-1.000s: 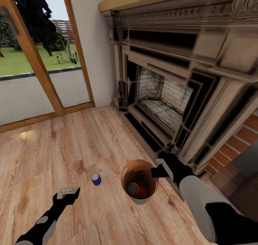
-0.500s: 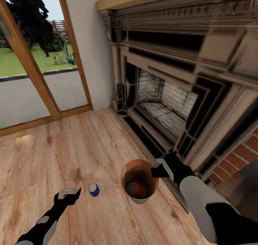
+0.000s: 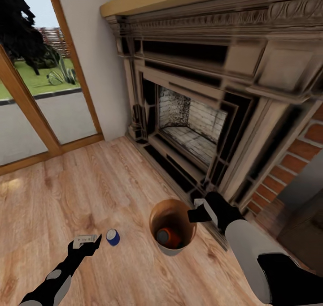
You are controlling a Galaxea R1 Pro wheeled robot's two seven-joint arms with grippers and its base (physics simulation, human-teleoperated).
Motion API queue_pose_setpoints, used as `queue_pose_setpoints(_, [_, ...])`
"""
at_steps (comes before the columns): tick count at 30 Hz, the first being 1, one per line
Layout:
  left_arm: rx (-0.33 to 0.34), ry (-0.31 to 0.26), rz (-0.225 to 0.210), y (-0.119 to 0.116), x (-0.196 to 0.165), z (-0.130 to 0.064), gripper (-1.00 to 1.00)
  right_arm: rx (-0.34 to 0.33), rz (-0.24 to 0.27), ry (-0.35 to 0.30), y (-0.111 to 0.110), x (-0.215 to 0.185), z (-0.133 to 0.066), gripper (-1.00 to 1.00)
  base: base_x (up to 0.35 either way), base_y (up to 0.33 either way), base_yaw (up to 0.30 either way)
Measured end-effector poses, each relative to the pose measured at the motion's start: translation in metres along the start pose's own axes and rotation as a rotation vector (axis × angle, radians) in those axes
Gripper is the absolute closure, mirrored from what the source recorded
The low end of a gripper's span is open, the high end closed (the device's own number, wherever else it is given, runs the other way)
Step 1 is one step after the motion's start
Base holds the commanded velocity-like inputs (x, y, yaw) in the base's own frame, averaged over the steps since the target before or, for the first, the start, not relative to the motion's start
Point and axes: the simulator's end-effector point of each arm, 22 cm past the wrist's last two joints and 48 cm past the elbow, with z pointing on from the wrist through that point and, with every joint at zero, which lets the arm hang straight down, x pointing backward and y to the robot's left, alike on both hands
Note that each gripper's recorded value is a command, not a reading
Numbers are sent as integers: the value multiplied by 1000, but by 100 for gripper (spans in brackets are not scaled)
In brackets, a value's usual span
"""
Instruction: Put the three can of soda from the living room inside the tash can in the kitchen.
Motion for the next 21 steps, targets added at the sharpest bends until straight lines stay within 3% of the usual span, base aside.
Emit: queue_pose_setpoints(21, [7, -12, 0, -2, -8, -2, -100, 5, -12, -15, 1, -4, -9, 100, -225, 210, -232])
